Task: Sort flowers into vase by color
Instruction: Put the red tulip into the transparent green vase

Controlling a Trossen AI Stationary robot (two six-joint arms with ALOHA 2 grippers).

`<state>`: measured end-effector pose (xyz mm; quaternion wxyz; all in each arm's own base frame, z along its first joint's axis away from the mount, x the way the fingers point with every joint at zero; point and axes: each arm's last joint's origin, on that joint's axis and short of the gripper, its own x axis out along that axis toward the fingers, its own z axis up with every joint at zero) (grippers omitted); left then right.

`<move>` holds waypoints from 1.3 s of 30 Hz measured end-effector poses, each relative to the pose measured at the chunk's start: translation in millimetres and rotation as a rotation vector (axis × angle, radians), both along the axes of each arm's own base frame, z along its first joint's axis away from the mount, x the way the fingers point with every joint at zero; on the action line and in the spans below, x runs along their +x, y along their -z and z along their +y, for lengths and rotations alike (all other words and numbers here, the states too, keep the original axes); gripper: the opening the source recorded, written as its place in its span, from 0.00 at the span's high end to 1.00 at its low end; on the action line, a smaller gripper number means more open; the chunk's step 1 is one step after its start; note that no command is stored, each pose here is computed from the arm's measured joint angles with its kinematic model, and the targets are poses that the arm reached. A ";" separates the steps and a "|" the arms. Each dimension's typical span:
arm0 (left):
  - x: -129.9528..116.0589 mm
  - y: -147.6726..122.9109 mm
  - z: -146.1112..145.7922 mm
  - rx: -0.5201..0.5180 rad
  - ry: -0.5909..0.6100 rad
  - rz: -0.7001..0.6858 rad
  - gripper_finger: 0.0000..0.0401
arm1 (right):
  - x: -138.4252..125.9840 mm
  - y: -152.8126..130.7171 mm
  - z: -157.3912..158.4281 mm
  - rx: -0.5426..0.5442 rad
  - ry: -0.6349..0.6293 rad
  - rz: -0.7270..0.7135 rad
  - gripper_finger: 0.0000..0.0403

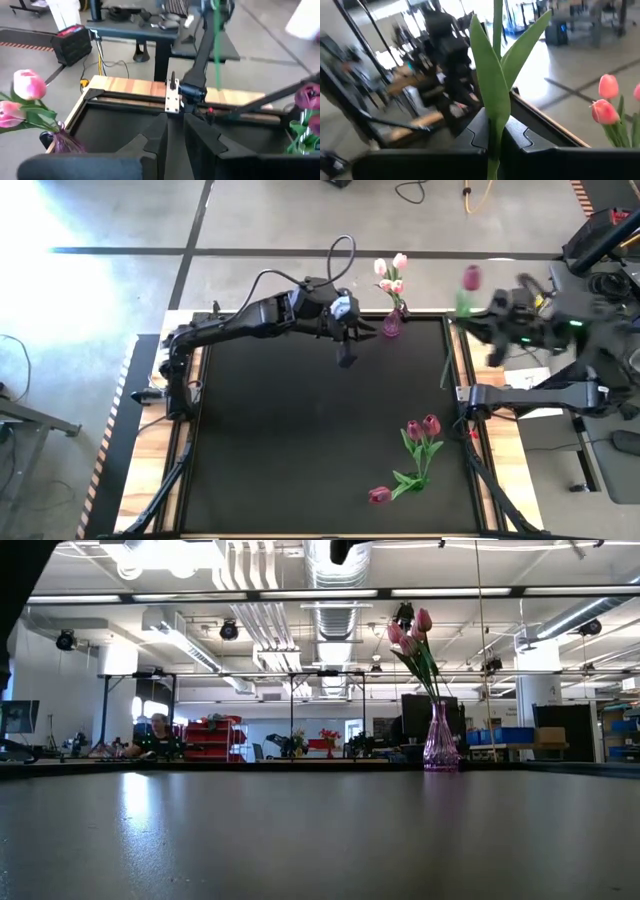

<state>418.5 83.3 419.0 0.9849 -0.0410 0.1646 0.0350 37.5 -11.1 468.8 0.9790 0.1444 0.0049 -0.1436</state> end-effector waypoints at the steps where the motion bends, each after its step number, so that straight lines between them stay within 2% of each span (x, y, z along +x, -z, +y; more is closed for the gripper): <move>1: -2.6 1.6 1.6 -0.009 -0.009 -0.015 0.88 | -7.8 0.9 2.6 0.006 -0.004 -0.022 0.97; 7: -21.2 18.8 5.7 -0.053 -0.054 -0.090 0.88 | -35.3 17.3 12.9 0.069 -0.060 -0.096 0.97; 13: -44.8 30.3 2.8 -0.042 -0.147 -0.133 0.88 | -30.4 44.8 15.2 0.129 -0.182 -0.034 0.97; 18: -60.9 33.4 -0.8 -0.052 -0.154 -0.122 0.88 | -14.1 60.8 13.8 0.154 -0.305 0.009 0.97; 21: -67.4 31.6 -2.3 -0.063 -0.159 -0.131 0.88 | -9.1 62.3 13.2 0.139 -0.341 -0.023 0.97; 27: -72.5 31.6 -2.7 -0.055 -0.183 -0.131 0.90 | -10.5 70.5 14.3 0.143 -0.366 -0.019 0.97; 35: -73.7 31.5 -3.1 -0.059 -0.184 -0.130 0.90 | -9.4 76.2 15.0 0.259 -0.405 -0.091 0.97; 39: -78.4 26.3 -4.6 -0.057 -0.182 -0.143 0.90 | 1.4 71.8 11.5 0.216 -0.402 -0.111 0.97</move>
